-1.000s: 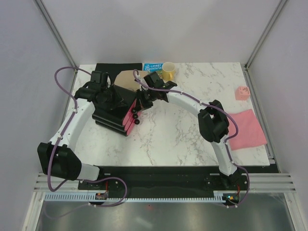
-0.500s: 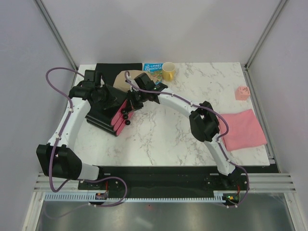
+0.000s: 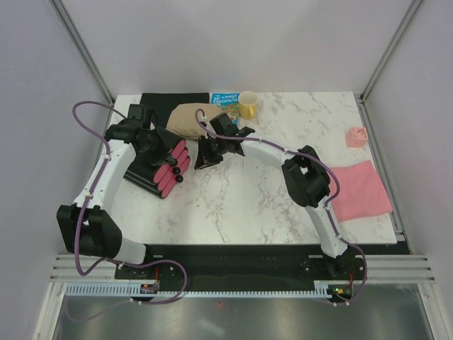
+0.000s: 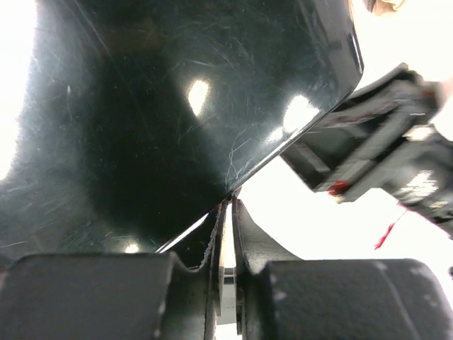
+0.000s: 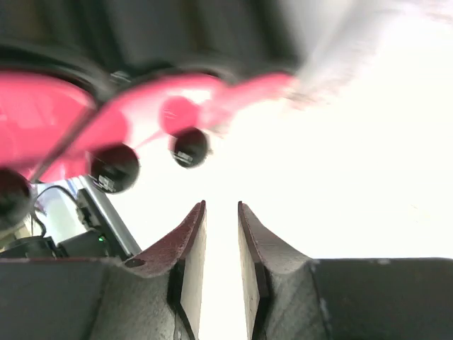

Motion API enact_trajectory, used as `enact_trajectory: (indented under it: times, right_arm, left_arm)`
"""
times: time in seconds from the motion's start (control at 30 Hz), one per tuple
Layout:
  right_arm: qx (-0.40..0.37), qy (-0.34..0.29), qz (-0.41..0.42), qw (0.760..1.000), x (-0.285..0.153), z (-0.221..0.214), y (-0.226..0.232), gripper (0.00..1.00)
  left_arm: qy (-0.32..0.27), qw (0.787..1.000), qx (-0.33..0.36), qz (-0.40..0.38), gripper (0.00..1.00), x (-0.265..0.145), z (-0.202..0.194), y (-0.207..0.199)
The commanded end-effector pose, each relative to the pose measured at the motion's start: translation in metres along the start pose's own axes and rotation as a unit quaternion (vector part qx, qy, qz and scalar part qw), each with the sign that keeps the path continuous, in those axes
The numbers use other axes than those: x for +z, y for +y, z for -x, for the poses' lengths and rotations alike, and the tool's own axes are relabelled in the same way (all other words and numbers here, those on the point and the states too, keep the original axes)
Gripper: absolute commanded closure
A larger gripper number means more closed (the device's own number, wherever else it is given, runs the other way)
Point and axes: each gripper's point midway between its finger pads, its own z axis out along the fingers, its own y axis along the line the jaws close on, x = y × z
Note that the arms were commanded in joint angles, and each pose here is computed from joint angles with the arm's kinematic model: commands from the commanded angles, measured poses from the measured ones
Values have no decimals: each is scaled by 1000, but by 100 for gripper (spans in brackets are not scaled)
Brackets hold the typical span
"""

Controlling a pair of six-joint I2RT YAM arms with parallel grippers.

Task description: Fold and stack the t-shirts

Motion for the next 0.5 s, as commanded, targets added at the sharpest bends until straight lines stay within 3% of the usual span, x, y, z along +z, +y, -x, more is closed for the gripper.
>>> enact_trajectory:
  times: [0.0, 0.2, 0.3, 0.37, 0.47]
  right_arm:
    - [-35, -89, -14, 995, -66, 48, 6, 69]
    - [-38, -109, -18, 993, -73, 63, 3, 77]
    - [-36, -120, -7, 992, -69, 79, 9, 98]
    - [-35, -120, -4, 992, -63, 83, 9, 100]
    - [-30, -120, 5, 992, -52, 90, 9, 100]
  left_arm:
    - [-15, 999, 4, 42, 84, -4, 7, 17]
    - [-68, 997, 25, 16, 82, -23, 39, -3]
    - [-94, 995, 29, -1, 82, -33, 55, -14]
    - [-106, 994, 35, -3, 98, -37, 63, -17]
    - [-115, 992, 36, 21, 98, -33, 70, -7]
